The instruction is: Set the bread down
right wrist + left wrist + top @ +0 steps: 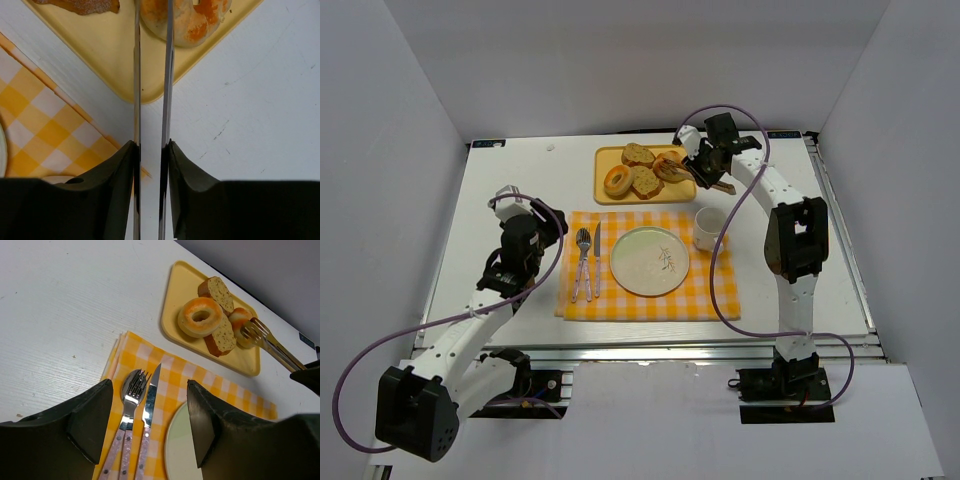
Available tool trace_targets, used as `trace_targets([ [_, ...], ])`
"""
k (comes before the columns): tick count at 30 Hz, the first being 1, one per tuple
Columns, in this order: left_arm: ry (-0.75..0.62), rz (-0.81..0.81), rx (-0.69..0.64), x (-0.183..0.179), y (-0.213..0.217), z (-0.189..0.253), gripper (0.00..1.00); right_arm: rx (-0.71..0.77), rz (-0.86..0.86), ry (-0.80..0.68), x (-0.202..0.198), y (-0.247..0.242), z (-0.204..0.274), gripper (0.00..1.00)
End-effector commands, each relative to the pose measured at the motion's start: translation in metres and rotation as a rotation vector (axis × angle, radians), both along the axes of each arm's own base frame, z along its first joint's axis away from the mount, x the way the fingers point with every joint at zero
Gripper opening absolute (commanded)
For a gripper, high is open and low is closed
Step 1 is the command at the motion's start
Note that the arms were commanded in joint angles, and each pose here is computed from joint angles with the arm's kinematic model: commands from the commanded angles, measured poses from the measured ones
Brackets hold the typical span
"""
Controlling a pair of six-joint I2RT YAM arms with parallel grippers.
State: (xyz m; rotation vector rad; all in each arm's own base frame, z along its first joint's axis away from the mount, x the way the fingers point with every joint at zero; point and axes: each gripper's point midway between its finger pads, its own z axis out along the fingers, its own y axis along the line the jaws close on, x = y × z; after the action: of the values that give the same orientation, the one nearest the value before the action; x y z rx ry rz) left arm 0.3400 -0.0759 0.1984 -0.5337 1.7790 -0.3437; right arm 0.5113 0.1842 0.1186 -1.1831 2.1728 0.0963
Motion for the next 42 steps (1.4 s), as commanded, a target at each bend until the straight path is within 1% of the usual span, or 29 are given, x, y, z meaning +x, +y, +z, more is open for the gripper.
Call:
trace_targets([
  [1,-0.040,0.012,0.000,0.006,0.001,0.020,0.70,0.012,-0.011,-0.039,0.008,0.003,0.017,0.32],
  [2,-0.041,0.011,0.001,0.006,0.001,0.020,0.70,0.009,-0.009,-0.032,0.007,0.004,0.015,0.29],
  [4,-0.044,0.011,0.000,0.006,0.001,0.022,0.71,0.012,-0.008,-0.029,0.006,0.003,0.016,0.27],
  [5,-0.044,0.009,-0.001,0.006,0.001,0.022,0.71,0.014,-0.006,-0.028,0.005,0.004,0.018,0.23],
  [8,-0.045,0.009,0.000,0.006,0.001,0.023,0.70,0.038,-0.001,-0.031,0.001,0.006,0.027,0.17],
  [9,-0.048,0.009,-0.001,0.006,0.001,0.024,0.70,0.049,-0.006,-0.044,0.000,0.005,0.035,0.14],
  [10,-0.049,0.012,-0.001,0.006,0.002,0.025,0.70,0.058,-0.008,-0.051,0.000,0.005,0.040,0.02],
  [11,-0.051,0.010,-0.001,0.006,0.001,0.025,0.70,0.065,-0.011,-0.061,0.000,0.005,0.046,0.01],
  [16,-0.053,0.009,-0.003,0.005,0.001,0.026,0.70,0.135,0.025,-0.129,-0.009,0.009,0.090,0.00],
  [17,-0.055,0.010,-0.006,0.005,0.001,0.026,0.70,0.146,0.034,-0.123,-0.015,0.011,0.091,0.00],
  [18,-0.056,0.008,-0.007,0.005,0.001,0.026,0.70,0.162,0.039,-0.148,-0.020,0.010,0.106,0.00],
  [20,-0.059,0.007,-0.012,0.005,0.001,0.027,0.70,0.197,0.073,-0.150,-0.029,0.016,0.114,0.00],
  [23,-0.068,0.004,-0.015,0.006,0.000,0.030,0.70,0.247,0.135,-0.133,-0.054,0.023,0.124,0.00],
  [26,-0.071,0.006,-0.016,0.006,0.000,0.030,0.70,0.290,0.241,-0.074,-0.096,0.032,0.119,0.00],
  [27,-0.074,0.006,-0.017,0.006,0.000,0.031,0.70,0.289,0.302,-0.080,-0.114,0.033,0.125,0.00],
  [28,-0.077,0.005,-0.020,0.007,0.000,0.032,0.70,0.297,0.359,-0.013,-0.138,0.040,0.106,0.00],
  [30,-0.079,0.002,-0.020,0.007,-0.001,0.032,0.70,0.289,0.441,-0.017,-0.168,0.043,0.108,0.00],
  [31,-0.076,-0.001,-0.020,0.007,-0.002,0.031,0.70,0.270,0.473,0.032,-0.189,0.047,0.088,0.00],
  [33,-0.077,-0.004,-0.023,0.007,-0.002,0.031,0.71,0.260,0.502,0.015,-0.208,0.048,0.089,0.00],
  [34,-0.076,-0.005,-0.024,0.007,-0.003,0.030,0.70,0.243,0.513,0.040,-0.220,0.049,0.075,0.00],
  [36,-0.076,-0.007,-0.028,0.007,-0.003,0.029,0.70,0.228,0.533,0.047,-0.234,0.051,0.069,0.00],
  [42,-0.074,-0.008,-0.032,0.004,-0.003,0.028,0.71,0.185,0.513,0.098,-0.244,0.052,0.040,0.00],
])
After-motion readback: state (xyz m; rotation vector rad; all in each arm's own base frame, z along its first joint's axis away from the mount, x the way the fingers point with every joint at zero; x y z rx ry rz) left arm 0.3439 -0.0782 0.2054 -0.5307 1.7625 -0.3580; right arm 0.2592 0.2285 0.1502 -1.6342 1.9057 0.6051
